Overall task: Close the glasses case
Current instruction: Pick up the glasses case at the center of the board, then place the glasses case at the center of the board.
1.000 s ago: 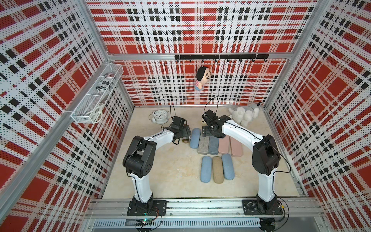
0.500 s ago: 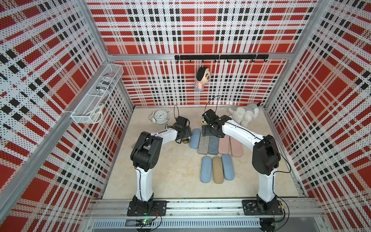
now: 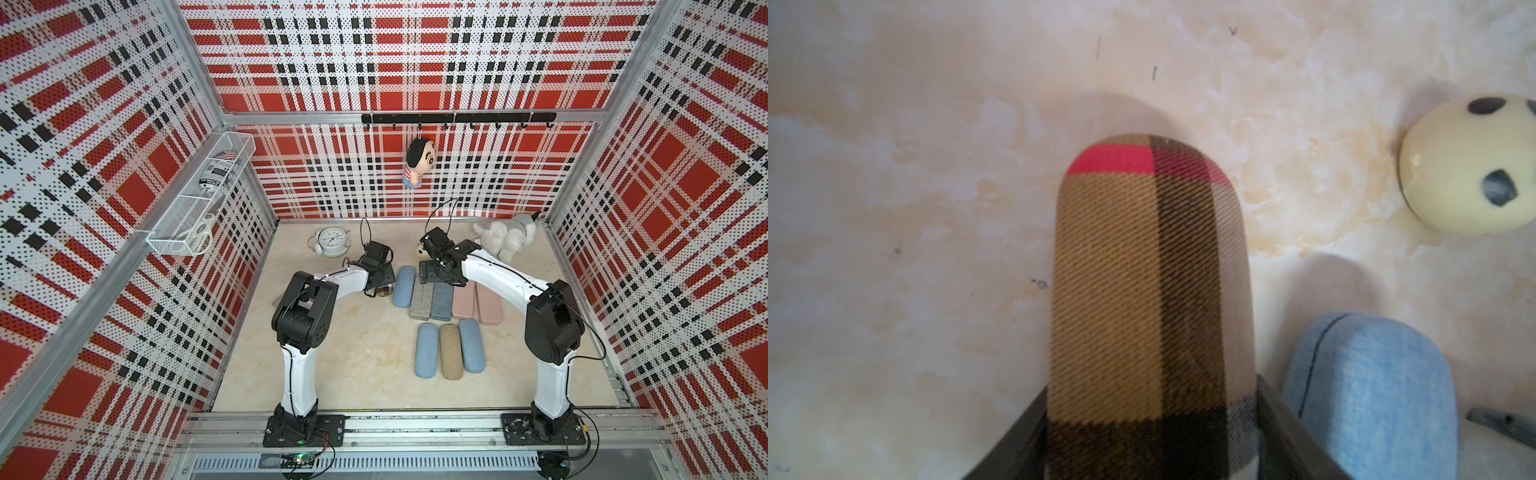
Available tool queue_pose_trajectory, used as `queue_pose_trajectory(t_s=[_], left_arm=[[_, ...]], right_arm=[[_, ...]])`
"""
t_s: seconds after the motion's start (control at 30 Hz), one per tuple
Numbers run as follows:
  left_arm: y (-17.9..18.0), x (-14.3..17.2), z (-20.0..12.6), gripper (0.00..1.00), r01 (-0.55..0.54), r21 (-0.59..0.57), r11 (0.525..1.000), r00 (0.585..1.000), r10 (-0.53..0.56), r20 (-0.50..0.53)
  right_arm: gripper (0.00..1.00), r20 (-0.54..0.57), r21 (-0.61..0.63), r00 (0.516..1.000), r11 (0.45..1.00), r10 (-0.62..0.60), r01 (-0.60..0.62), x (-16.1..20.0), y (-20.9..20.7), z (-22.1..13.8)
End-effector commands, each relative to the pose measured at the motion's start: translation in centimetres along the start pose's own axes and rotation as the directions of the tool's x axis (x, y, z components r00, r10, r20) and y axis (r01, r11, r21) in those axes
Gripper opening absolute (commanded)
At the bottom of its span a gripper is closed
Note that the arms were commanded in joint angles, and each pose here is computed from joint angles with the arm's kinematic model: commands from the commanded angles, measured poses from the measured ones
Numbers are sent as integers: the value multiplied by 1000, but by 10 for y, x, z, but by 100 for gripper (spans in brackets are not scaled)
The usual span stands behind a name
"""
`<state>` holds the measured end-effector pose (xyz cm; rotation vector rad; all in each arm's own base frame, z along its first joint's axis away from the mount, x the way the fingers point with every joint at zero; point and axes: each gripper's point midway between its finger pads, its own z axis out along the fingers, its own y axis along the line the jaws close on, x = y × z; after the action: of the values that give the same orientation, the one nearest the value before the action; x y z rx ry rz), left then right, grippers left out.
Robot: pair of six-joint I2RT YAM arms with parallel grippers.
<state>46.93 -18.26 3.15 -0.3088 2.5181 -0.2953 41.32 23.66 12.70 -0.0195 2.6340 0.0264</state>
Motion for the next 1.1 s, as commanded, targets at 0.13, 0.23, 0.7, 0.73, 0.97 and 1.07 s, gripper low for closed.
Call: queue_pose_trajectory(t_s=[0.13,0.23,0.7,0.73,0.97,1.07], left_arm=[[14,-4,-16,37,7,-34,999,1000,-6,18],[13,-13,-30,38,9,-33,999,999,-8,47],[-8,32,-133,41,-66,2,998,991,65,116],[-14,47,-140,41,-82,20,996,991,79,108],[-20,137,-158,43,-118,67,991,993,116,25],[-14,160,-159,44,-124,60,990,992,124,4]], right_arm=[[100,44,-30,999,999,32,-31,-8,-3,-22],[100,47,-26,998,999,35,-34,-5,-6,-25],[100,125,-17,990,998,65,-63,-10,-24,-53],[100,130,-15,989,998,65,-64,-11,-26,-56],[100,146,-12,986,997,75,-74,-8,-34,-67],[100,153,-25,985,997,81,-78,-5,-36,-72]])
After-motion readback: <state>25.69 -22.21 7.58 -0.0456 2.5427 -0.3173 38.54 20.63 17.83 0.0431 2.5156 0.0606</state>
